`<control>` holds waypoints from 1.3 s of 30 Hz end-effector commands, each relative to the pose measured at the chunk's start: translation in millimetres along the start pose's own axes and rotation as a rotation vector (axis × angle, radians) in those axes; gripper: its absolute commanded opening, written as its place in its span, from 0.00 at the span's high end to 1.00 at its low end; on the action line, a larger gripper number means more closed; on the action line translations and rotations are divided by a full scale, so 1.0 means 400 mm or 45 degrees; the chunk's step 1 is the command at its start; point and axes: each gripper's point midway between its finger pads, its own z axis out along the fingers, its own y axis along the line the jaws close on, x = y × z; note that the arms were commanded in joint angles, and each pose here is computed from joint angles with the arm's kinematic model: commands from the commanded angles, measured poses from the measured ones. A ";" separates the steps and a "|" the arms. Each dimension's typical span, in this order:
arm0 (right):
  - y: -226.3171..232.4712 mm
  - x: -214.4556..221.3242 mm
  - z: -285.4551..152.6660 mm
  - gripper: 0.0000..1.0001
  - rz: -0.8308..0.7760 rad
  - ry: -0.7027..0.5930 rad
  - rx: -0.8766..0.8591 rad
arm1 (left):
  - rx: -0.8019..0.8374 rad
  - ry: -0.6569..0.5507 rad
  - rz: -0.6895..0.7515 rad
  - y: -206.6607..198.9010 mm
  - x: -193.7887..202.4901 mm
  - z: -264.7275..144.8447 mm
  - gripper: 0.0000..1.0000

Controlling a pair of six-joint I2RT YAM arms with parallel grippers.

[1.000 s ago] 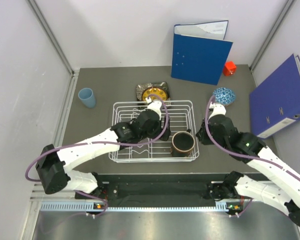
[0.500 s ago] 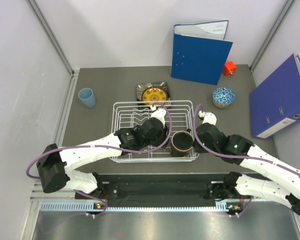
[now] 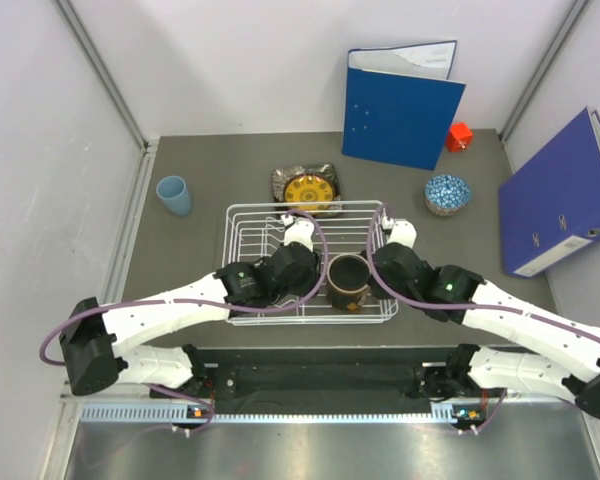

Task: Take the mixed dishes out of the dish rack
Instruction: Adjust the cup in the dish rack.

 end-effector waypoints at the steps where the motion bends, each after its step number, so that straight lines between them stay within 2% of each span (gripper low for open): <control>1: 0.041 0.035 0.038 1.00 -0.061 0.075 -0.023 | -0.020 -0.055 -0.029 0.013 -0.021 -0.021 0.52; 5: 0.075 0.017 0.052 1.00 -0.047 0.052 -0.056 | -0.030 -0.067 -0.036 0.023 -0.022 -0.030 0.47; 11: 0.108 -0.040 0.048 0.90 -0.038 -0.024 -0.073 | -0.062 -0.112 -0.036 0.036 -0.048 -0.045 0.29; 18: 0.067 -0.194 -0.057 0.79 -0.008 -0.274 0.023 | -0.036 -0.126 -0.029 0.023 -0.063 -0.054 0.28; 23: 0.038 -0.277 -0.051 0.76 -0.028 -0.353 0.124 | -0.002 -0.053 -0.030 0.002 -0.028 -0.022 0.30; 25: 0.033 -0.289 -0.002 0.80 -0.040 -0.324 0.142 | 0.027 -0.017 -0.031 -0.014 -0.014 -0.011 0.33; 28: 0.023 -0.309 0.067 0.97 -0.029 -0.302 0.166 | 0.063 -0.002 -0.052 -0.034 -0.011 -0.004 0.37; 29: 0.020 -0.314 0.080 0.99 -0.022 -0.300 0.165 | 0.072 -0.002 -0.052 -0.038 -0.012 -0.004 0.39; 34: 0.009 -0.348 0.174 1.00 -0.006 -0.261 0.176 | 0.122 -0.009 -0.050 -0.059 -0.016 -0.007 0.47; 39: 0.015 -0.378 0.219 1.00 -0.032 -0.266 0.191 | 0.115 -0.026 -0.052 -0.052 -0.024 -0.021 0.49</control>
